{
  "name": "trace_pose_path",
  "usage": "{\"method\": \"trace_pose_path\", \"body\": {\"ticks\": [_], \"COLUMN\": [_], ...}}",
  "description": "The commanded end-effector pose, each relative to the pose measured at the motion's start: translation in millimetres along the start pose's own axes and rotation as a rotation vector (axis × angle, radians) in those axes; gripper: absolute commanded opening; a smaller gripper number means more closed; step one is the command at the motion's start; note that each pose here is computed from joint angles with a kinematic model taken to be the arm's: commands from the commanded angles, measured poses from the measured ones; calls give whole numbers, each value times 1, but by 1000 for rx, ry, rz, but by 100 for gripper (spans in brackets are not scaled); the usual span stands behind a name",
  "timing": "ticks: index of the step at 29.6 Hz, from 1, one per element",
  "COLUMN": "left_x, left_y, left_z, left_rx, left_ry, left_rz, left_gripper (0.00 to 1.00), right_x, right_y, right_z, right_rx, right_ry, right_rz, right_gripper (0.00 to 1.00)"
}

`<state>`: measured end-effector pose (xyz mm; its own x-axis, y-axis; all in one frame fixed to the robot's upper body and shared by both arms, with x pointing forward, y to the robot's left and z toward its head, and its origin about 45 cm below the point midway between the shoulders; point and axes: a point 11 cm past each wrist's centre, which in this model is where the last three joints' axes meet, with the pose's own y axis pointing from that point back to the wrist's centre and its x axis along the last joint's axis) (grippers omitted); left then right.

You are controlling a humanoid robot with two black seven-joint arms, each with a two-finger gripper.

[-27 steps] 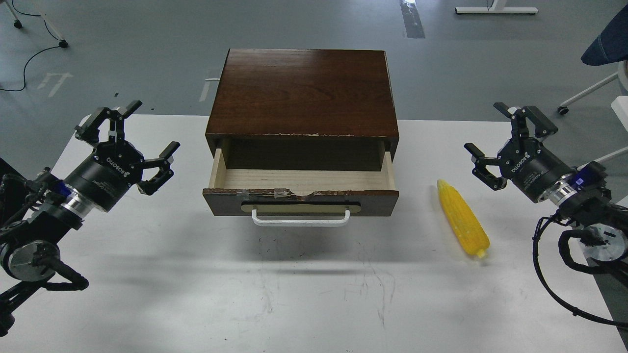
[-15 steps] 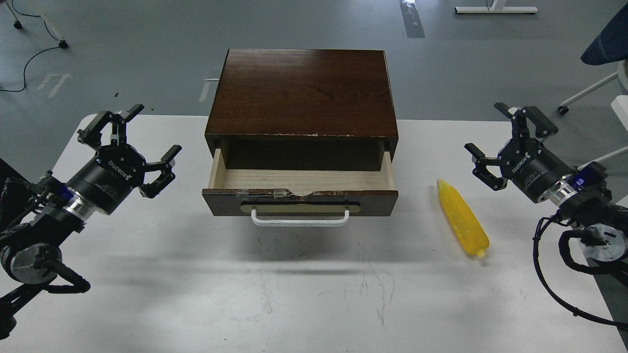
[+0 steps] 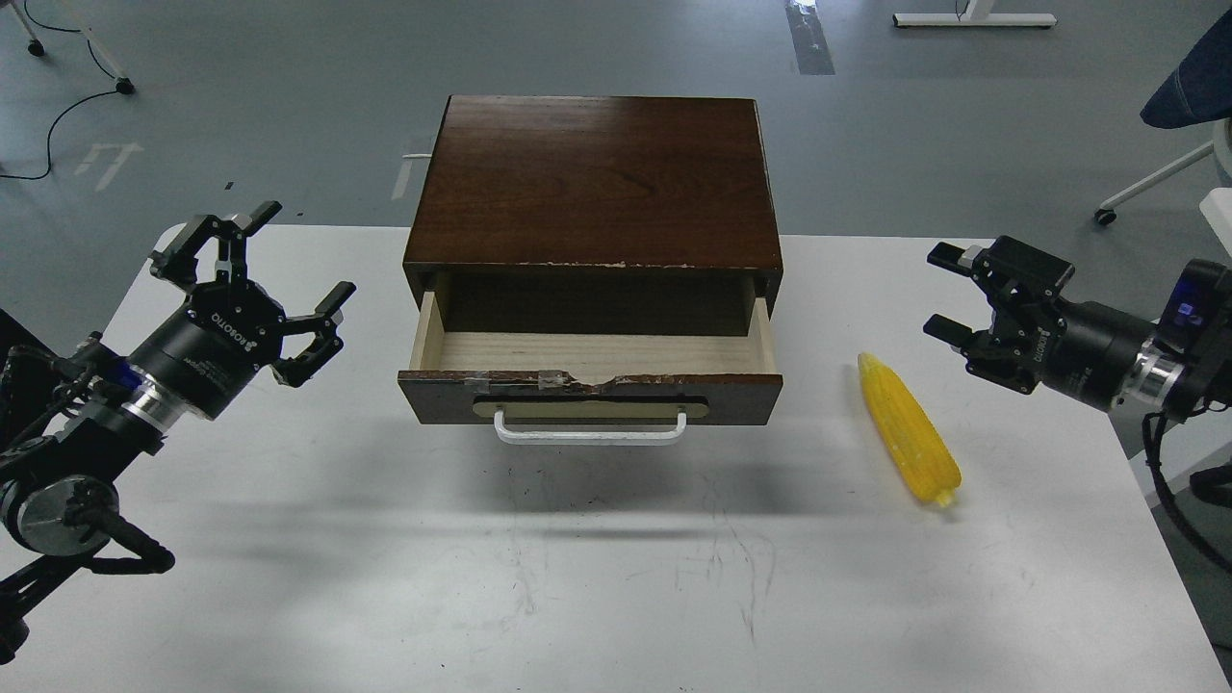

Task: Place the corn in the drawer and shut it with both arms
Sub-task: 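Move the right gripper toward the yellow corn cob beside the drawer, then close the right gripper on the yellow corn cob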

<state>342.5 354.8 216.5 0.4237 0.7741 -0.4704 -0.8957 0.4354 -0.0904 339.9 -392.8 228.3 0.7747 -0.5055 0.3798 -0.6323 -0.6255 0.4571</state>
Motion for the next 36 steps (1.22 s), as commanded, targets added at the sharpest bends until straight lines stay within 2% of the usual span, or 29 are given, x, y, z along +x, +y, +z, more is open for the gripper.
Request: {"method": "trace_pose_path", "body": {"ticks": [1,8,12,23,36], "left_x": [0,0,-1,-1,-1], "left_y": [0,-1,-1,-2,-2], "left_z": [0,1,1,3,4], "left_rx": [-1,-4,-4,-13,-17], "left_ry": [0,-1,1,0,0], "left_rz": [0,-1,-2,-2,-2], "left_gripper": [100,100,100,100,100], "right_x": [-9,-19,-19,-24,-41], "right_y": [5,4,-11,-53,-69], "right_z": [15,34,40,48,55], "right_rx": [-110,-232,-277,-324,-329], "right_ry": [151,281,357,465,494], "right_rz": [-88,-187,-233,-302,-356], "right_gripper": [100,100,100,100,100]}}
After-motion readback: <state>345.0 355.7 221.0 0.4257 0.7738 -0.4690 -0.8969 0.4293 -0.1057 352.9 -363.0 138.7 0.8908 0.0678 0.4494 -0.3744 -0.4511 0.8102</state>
